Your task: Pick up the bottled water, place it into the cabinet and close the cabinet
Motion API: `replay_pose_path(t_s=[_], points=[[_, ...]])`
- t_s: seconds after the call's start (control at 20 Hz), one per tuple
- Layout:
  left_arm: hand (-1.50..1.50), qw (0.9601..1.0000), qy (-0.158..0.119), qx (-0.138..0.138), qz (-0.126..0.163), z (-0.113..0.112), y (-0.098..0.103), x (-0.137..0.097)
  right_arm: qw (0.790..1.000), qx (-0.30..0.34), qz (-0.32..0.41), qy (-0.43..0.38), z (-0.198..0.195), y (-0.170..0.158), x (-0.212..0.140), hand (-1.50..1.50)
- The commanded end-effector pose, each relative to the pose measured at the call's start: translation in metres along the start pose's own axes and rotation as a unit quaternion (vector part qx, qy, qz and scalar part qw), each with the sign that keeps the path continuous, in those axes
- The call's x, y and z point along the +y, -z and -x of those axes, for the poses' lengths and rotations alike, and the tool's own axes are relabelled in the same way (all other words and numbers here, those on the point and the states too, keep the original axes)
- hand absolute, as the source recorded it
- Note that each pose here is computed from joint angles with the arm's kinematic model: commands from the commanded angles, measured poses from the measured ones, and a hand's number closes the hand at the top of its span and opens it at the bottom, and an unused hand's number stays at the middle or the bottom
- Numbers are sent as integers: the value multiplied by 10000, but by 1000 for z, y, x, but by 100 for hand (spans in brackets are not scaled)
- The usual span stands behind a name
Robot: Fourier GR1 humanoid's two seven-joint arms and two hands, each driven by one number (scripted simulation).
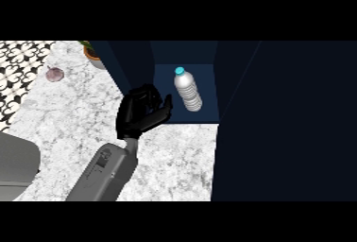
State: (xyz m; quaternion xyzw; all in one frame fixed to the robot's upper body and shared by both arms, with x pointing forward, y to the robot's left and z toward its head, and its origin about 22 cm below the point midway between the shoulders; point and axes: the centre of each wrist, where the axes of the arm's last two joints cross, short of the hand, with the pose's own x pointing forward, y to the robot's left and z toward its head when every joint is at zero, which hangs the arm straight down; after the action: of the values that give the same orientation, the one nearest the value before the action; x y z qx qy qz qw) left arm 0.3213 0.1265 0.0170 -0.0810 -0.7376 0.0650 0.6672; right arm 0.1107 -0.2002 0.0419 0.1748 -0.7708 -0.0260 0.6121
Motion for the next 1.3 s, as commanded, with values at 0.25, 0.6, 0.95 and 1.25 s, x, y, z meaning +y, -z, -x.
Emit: replay_pose_path(t_s=[0.25, 0.6, 0.95, 1.25], points=[[150, 9963, 736, -444, 3, -53, 60, -42, 9999, 66, -110, 30, 6, 3, 1, -150], [150, 9891, 1307, -433, -526, -45, 65, -46, 9996, 33, -178, 202, 8, 4, 4, -150], [150, 9806, 1767, -437, -735, -39, 67, -30, 9993, 30, -356, 94, 1, 10, -1, -150], [150, 9600, 2532, -515, -1079, -24, 65, -4, 9994, 19, -316, 110, 8, 15, -1, -150]])
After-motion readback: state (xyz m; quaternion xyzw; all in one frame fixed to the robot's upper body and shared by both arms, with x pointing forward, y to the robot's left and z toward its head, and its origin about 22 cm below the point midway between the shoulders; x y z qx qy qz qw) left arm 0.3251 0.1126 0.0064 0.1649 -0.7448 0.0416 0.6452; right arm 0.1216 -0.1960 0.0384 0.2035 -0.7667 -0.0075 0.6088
